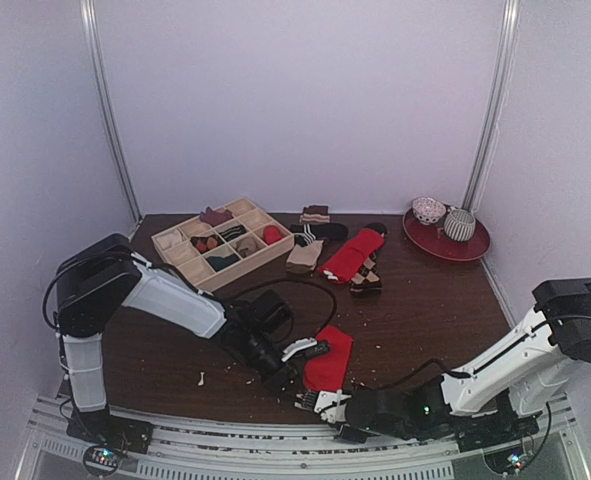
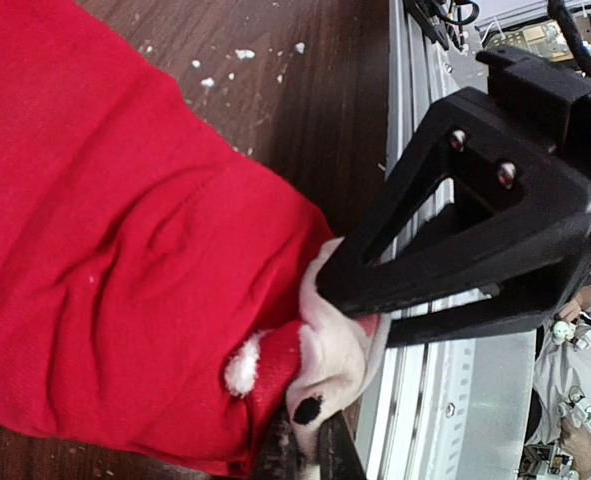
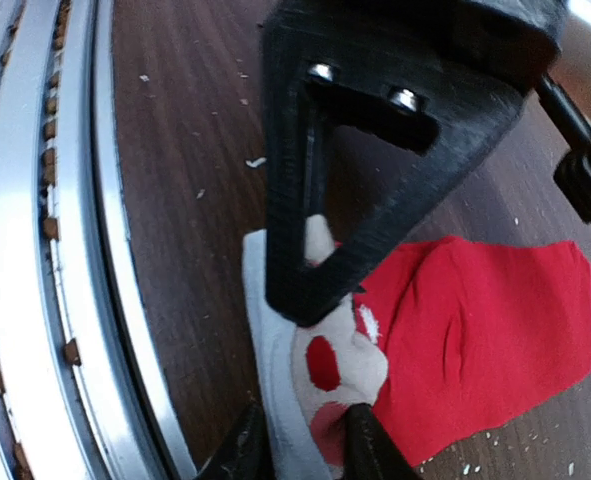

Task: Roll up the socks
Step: Roll the sock at the center of the board.

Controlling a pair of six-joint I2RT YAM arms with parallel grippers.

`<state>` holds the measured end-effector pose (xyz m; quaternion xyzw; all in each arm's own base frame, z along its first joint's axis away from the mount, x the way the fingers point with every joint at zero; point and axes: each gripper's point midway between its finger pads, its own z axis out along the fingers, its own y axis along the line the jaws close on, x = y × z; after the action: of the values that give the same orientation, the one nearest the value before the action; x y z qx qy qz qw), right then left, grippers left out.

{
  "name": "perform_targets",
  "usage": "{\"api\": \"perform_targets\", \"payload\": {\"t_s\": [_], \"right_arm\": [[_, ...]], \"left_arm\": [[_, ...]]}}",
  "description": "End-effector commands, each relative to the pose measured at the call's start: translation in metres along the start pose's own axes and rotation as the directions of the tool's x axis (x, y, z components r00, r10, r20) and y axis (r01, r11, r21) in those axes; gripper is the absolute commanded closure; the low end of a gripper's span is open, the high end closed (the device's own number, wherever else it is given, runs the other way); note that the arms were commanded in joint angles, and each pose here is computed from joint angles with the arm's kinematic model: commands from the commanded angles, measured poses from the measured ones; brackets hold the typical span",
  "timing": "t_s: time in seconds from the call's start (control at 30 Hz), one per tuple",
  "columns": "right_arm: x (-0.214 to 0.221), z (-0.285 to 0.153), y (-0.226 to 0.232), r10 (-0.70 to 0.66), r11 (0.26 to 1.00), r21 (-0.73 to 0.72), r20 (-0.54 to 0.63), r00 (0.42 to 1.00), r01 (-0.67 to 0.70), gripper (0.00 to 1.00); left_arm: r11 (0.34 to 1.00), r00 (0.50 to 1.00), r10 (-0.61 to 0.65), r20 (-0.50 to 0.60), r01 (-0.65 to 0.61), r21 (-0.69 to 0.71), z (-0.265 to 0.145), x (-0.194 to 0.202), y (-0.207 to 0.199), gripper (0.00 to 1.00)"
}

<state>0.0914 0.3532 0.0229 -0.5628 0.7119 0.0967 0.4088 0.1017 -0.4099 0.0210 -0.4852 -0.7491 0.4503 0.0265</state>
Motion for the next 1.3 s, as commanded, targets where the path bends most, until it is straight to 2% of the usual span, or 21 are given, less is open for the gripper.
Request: {"api": "perform_targets", "payload": {"t_s": [0.0,0.07,0.17,0.23,0.27,0.33,0.4,0.5,0.6,0.67,0.77,0.87,1.27], "right_arm": [[0.018,0.010,-0.009,0.082,0.996,0.038,-0.072,0.994,-0.080,0.78],[0.027,0.009,-0.009,0.143,0.990,0.024,-0.092,0.985,-0.141,0.86],[0.035,0.002,-0.003,0.270,0.961,-0.046,-0.090,0.959,-0.274,0.91],[0.039,-0.004,0.001,0.376,0.916,-0.113,-0.084,0.923,-0.384,0.91],[0.040,-0.007,0.003,0.433,0.884,-0.154,-0.082,0.898,-0.441,0.91],[0.042,-0.012,0.008,0.521,0.819,-0.224,-0.095,0.848,-0.528,0.91],[0.048,-0.014,0.013,0.583,0.759,-0.270,-0.125,0.803,-0.593,0.91],[0.060,-0.012,0.020,0.631,0.686,-0.306,-0.203,0.749,-0.661,0.91],[0.066,-0.008,0.028,0.660,0.603,-0.336,-0.300,0.689,-0.724,0.91],[0.069,-0.007,0.030,0.683,0.545,-0.349,-0.343,0.645,-0.763,0.91],[0.075,-0.007,0.028,0.704,0.494,-0.335,-0.387,0.595,-0.802,0.91],[0.082,-0.007,0.025,0.711,0.477,-0.296,-0.424,0.561,-0.828,0.91],[0.088,-0.001,0.021,0.696,0.450,-0.264,-0.494,0.521,-0.853,0.91]], "left_arm": [[0.997,0.995,-0.068,-0.076,0.065,-0.045,0.006,0.026,0.015,1.00],[0.998,0.997,-0.044,-0.062,0.041,-0.052,0.004,0.020,0.014,1.00],[0.992,1.000,0.015,-0.011,-0.017,-0.122,-0.005,0.000,0.016,0.98],[0.978,0.995,0.091,0.050,-0.080,-0.192,-0.017,-0.020,0.016,0.86],[0.967,0.987,0.138,0.088,-0.115,-0.227,-0.024,-0.032,0.013,0.84],[0.938,0.957,0.233,0.172,-0.174,-0.300,-0.041,-0.055,0.008,0.73],[0.906,0.907,0.337,0.254,-0.238,-0.351,-0.058,-0.076,-0.004,0.66],[0.855,0.797,0.493,0.349,-0.368,-0.366,-0.076,-0.092,-0.033,0.55],[0.778,0.690,0.627,0.361,-0.537,-0.327,-0.071,-0.085,-0.059,0.52],[0.732,0.660,0.681,0.318,-0.605,-0.312,-0.059,-0.076,-0.062,0.53],[0.738,0.698,0.674,0.242,-0.620,-0.267,-0.039,-0.057,-0.048,0.53],[0.754,0.729,0.655,0.199,-0.612,-0.239,-0.029,-0.038,-0.037,0.53],[0.798,0.796,0.594,0.117,-0.565,-0.207,-0.006,-0.007,-0.012,0.57]]}}
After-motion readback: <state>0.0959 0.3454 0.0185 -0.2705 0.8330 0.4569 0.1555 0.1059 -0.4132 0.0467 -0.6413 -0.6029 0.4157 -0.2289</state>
